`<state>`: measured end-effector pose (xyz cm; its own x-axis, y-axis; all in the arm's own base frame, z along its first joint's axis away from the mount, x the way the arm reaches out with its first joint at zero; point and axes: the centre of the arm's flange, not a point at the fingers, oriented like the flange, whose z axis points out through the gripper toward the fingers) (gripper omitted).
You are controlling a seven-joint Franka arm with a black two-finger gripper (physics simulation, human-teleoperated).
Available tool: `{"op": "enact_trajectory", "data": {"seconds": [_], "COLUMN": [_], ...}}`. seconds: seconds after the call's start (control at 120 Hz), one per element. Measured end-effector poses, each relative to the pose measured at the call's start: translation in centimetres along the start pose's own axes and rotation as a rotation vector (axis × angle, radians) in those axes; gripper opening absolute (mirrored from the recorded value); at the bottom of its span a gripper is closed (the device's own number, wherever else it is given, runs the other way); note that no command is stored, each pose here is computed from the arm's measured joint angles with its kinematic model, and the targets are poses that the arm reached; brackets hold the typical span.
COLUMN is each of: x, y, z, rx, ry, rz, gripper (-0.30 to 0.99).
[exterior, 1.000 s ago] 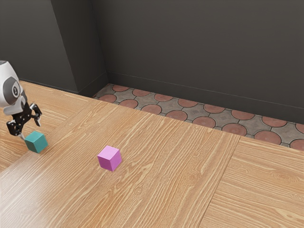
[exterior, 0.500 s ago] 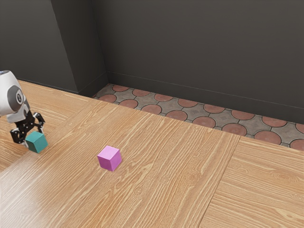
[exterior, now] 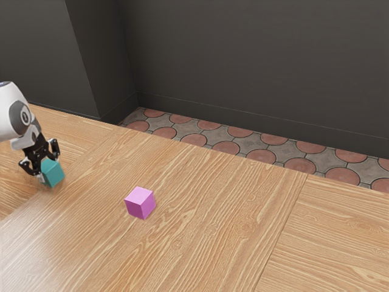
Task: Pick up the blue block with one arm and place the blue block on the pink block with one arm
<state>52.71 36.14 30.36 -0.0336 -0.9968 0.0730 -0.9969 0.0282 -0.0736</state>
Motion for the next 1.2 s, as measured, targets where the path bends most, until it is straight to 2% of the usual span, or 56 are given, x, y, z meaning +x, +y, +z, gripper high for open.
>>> {"op": "enact_trajectory", "data": {"seconds": [0.1,0.192,0.5,0.958,1.2], "x": [3.0,7.0,20.2,30.0,31.9], "y": [0.2,-1.4,-6.2,-7.7,-7.1], "z": [-3.9,-5.8,-6.7,-4.0,-2.1], "rx": [0.031,0.038,-0.005,-0.087,-0.134], "ry": [0.009,0.022,0.062,0.099,0.102], "rz": [0.021,0.07,0.183,0.055,-0.06], "gripper": [0.32,0.33,0.36,0.37,0.37]}}
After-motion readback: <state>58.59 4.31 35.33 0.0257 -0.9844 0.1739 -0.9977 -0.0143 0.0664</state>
